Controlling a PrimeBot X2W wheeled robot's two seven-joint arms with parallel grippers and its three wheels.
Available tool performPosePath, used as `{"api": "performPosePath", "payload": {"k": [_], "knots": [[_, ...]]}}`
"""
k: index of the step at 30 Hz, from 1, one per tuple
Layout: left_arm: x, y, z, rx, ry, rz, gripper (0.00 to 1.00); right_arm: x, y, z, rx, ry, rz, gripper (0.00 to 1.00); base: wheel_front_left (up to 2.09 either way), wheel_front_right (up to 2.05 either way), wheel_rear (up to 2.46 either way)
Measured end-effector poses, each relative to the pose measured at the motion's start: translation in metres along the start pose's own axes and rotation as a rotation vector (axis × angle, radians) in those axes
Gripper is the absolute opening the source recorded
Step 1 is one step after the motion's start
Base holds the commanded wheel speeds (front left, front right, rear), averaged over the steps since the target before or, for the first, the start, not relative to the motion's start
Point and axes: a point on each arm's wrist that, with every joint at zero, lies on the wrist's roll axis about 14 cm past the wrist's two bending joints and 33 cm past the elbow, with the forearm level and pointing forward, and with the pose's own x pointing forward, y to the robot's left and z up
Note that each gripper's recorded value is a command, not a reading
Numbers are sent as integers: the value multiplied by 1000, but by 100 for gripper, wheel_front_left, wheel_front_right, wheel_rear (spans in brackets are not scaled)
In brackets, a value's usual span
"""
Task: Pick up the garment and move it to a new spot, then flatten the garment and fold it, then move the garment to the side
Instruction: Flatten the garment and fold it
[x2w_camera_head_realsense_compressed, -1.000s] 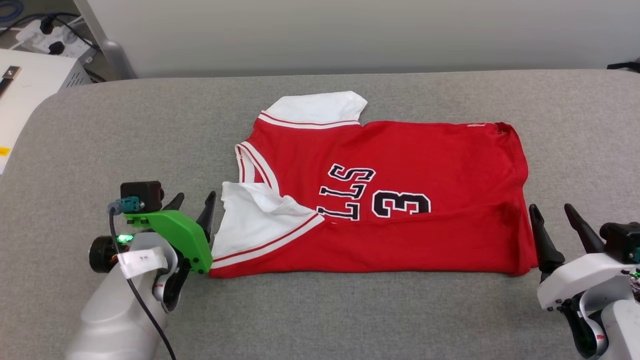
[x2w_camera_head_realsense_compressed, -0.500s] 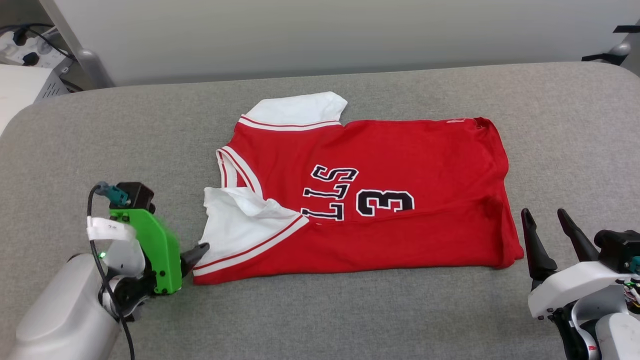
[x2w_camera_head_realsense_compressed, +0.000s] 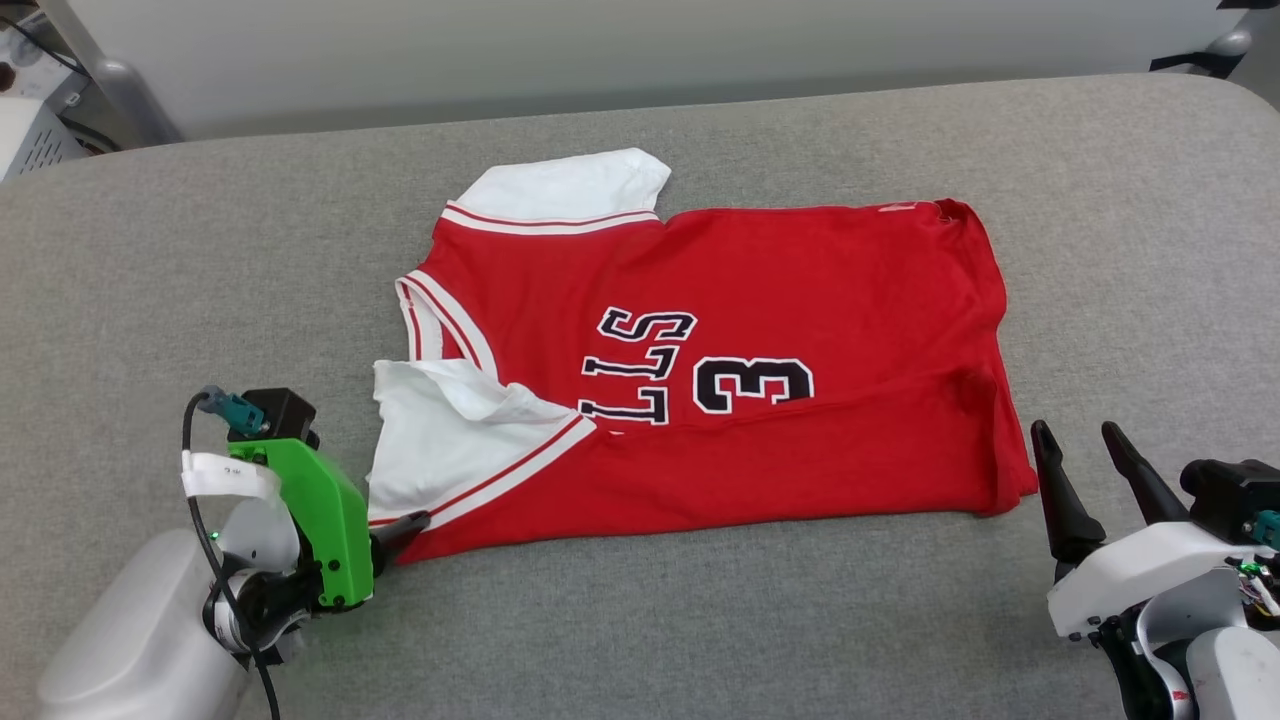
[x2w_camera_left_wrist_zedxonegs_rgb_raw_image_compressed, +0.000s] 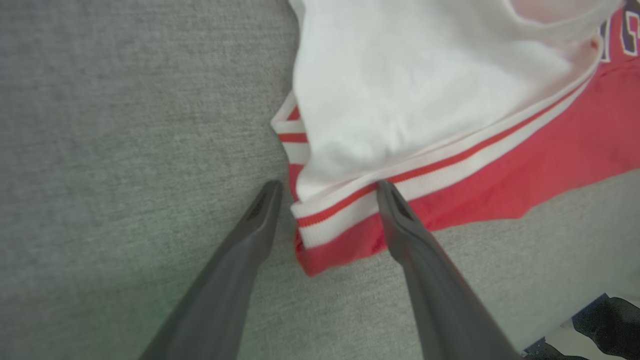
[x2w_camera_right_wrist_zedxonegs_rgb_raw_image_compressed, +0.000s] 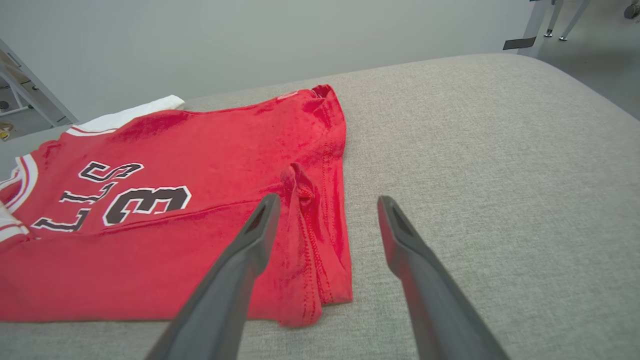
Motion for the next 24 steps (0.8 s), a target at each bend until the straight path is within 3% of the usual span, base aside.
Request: {"api": "performPosePath", "payload": {"k": [2,3,4,5,11,20,24], "knots": [[4,-2,-3,13,38,-3,100,-1,-5,-2,1,13,-10,100,0,0,0],[4,-3,-3,19,48,-3,50,-1,-7,-3,2,19,-14,100,0,0,0],[5,-4,-3,19,51,-6,14,-1,-9,-4,2,25,-18,100,0,0,0],[6,-5,-4,10,54,-12,0,-1,-12,-3,7,26,-24,100,0,0,0],[11,-20,-7,3,52,-51,0,2,-18,-5,68,70,-40,100,0,0,0],[-5,-32,21,69,-127,-52,0,2,-21,-45,51,490,18,100,0,0,0],[-13,-32,29,73,-171,-48,0,16,-5,-44,25,541,76,100,0,0,0]]}}
